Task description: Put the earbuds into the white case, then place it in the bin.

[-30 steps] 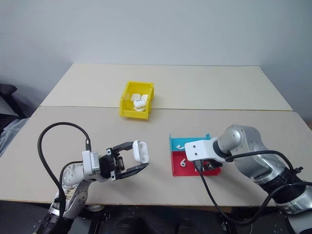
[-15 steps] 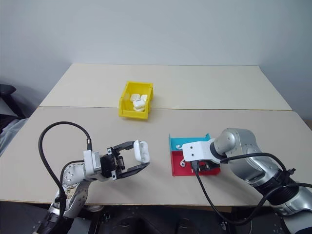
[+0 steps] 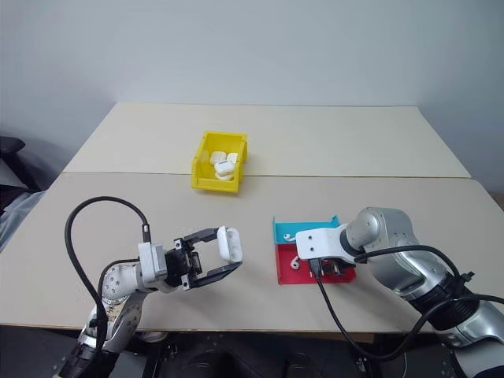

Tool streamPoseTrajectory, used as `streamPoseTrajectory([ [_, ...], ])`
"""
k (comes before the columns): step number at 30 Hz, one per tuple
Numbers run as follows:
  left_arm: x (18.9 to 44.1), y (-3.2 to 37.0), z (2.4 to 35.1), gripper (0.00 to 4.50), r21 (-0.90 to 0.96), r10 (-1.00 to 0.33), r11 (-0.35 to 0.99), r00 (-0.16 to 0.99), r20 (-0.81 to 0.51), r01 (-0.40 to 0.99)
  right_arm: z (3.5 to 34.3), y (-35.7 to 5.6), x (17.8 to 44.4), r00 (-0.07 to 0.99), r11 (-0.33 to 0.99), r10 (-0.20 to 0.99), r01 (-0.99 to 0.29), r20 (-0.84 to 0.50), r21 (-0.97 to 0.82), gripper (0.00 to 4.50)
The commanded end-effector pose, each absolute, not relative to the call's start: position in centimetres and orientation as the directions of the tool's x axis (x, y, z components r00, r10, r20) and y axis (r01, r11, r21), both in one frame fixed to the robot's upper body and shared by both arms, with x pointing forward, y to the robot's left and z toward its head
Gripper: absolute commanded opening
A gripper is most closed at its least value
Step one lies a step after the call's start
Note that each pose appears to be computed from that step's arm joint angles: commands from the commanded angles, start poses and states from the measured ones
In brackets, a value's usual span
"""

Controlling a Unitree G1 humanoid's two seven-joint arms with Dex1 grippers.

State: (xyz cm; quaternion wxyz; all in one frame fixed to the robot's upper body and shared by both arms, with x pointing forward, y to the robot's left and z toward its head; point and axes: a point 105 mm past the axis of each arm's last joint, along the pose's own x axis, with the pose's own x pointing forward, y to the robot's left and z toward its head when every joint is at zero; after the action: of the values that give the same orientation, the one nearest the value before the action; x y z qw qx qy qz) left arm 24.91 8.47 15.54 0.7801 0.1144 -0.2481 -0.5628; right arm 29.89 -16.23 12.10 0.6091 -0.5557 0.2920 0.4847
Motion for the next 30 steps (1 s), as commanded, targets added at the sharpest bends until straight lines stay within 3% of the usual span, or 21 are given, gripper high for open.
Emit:
streamPoseTrajectory([
  [1,24.7,8.6,16.0,2.75,0.475,-0.932,0.348,0.245,0.266,0.808,12.5,-16.2,30.1,0.384,-0.097,0.263,-0.902,-0.885,-0.420,2.24],
  [6,24.8,8.6,16.1,2.75,0.478,-0.930,0.354,0.249,0.270,0.804,12.6,-16.1,30.3,0.387,-0.090,0.267,-0.902,-0.882,-0.423,2.24],
  [8,24.9,8.6,16.0,2.75,0.480,-0.931,0.354,0.251,0.267,0.803,12.5,-16.2,30.2,0.383,-0.094,0.265,-0.903,-0.885,-0.419,1.85],
  [11,24.8,8.7,16.0,2.75,0.478,-0.932,0.351,0.254,0.258,0.805,12.4,-16.2,30.1,0.378,-0.102,0.265,-0.904,-0.887,-0.415,0.94],
  [22,24.8,8.8,16.0,2.75,0.472,-0.930,0.359,0.265,0.255,0.805,12.5,-16.3,30.0,0.380,-0.121,0.266,-0.898,-0.886,-0.422,0.94],
  [30,24.9,9.0,15.9,2.75,0.478,-0.929,0.364,0.276,0.245,0.800,15.9,-15.5,29.2,0.409,-0.198,0.353,-0.846,-0.841,-0.494,0.94],
])
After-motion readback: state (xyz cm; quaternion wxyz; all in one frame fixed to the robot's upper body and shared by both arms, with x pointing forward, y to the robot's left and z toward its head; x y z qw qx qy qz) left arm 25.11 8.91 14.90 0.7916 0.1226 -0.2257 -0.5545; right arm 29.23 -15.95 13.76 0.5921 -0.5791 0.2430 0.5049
